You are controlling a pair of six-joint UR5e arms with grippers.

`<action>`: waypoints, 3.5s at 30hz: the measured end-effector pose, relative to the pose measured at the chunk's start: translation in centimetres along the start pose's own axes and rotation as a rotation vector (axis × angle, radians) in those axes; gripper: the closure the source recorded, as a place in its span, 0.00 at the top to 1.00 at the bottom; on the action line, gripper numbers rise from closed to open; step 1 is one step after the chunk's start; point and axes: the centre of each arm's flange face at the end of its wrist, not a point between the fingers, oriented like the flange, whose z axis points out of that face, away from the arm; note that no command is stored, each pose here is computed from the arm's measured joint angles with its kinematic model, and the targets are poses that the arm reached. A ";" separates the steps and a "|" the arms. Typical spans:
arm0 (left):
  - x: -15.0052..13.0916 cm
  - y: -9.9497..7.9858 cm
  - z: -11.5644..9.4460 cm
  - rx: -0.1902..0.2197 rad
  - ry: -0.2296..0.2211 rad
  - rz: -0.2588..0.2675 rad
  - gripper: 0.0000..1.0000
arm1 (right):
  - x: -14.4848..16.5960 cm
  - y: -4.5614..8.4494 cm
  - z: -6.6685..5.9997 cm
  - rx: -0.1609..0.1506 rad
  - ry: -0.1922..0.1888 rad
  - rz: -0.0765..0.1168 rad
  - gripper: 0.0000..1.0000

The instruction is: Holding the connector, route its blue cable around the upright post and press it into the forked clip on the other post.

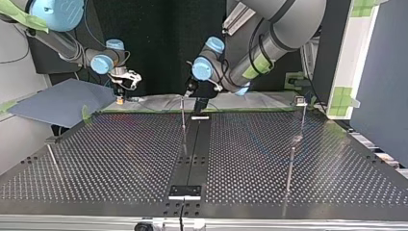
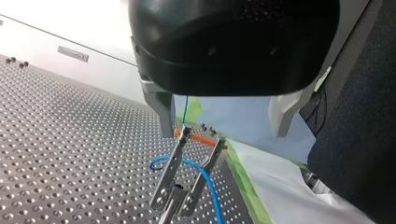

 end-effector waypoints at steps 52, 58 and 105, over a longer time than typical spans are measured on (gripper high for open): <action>-3.9 -1.3 -7.8 -0.118 -0.147 -0.135 1.00 | 0.1 -0.9 -0.1 0.030 0.007 0.005 0.56; -4.0 -0.9 -10.4 -0.171 -0.118 -0.127 1.00 | 0.1 -1.2 -0.1 0.034 0.007 0.005 0.56; -4.0 0.9 -26.8 -0.248 -0.147 -0.175 1.00 | 0.4 -2.3 0.0 0.052 0.018 0.005 0.56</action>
